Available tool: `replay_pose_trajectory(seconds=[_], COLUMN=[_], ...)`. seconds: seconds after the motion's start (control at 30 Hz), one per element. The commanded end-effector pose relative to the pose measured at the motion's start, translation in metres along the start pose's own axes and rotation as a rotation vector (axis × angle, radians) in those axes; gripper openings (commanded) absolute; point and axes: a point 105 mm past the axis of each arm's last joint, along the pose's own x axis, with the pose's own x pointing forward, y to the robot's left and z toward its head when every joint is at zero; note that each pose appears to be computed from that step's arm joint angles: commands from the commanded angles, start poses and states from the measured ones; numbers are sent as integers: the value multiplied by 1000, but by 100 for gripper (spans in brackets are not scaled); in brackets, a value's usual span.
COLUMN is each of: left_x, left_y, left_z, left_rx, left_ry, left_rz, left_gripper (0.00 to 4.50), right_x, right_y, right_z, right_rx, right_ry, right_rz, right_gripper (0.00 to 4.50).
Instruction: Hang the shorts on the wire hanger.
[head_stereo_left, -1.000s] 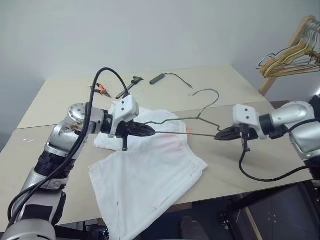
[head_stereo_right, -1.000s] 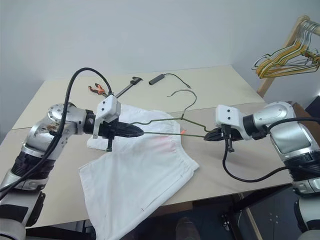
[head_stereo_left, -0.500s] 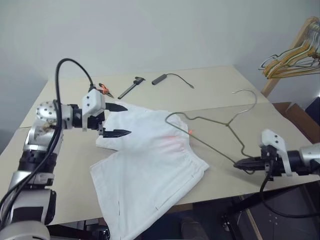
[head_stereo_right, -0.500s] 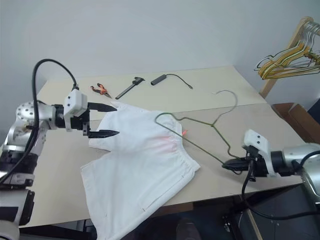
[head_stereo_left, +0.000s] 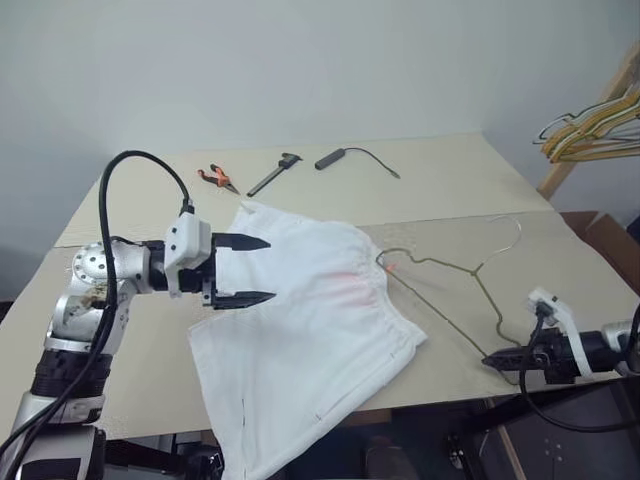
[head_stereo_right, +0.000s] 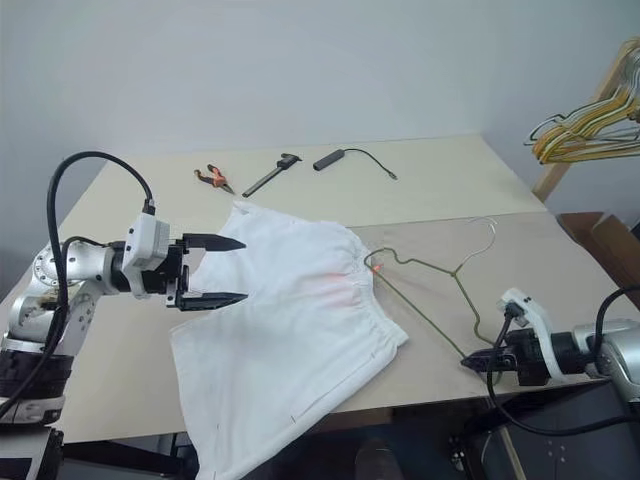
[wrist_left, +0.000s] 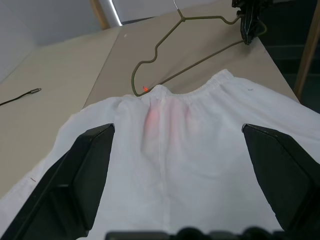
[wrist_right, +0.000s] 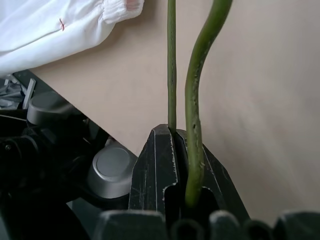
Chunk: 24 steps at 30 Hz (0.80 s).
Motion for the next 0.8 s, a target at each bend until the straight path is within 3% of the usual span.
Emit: replay_pose_trajectory(seconds=[0.03, 0.27, 0.6, 0.8], left_x=[-6, -7, -6, -6], left_y=[1, -2, 1, -1], left_z=[14, 13, 14, 13], left_rx=[50, 49, 54, 61], left_ry=[-17, -12, -13, -4], left_rz=[21, 18, 19, 30], left_gripper=[445, 445, 445, 445], right_x=[-17, -23, -9, 4], right_y=[-4, 1, 11, 17], right_z=[-3, -14, 14, 14], right_rx=[49, 70, 1, -20], right_ry=[-25, -18, -59, 22], right_rz=[-23, -7, 82, 144], right_gripper=[0, 0, 0, 0])
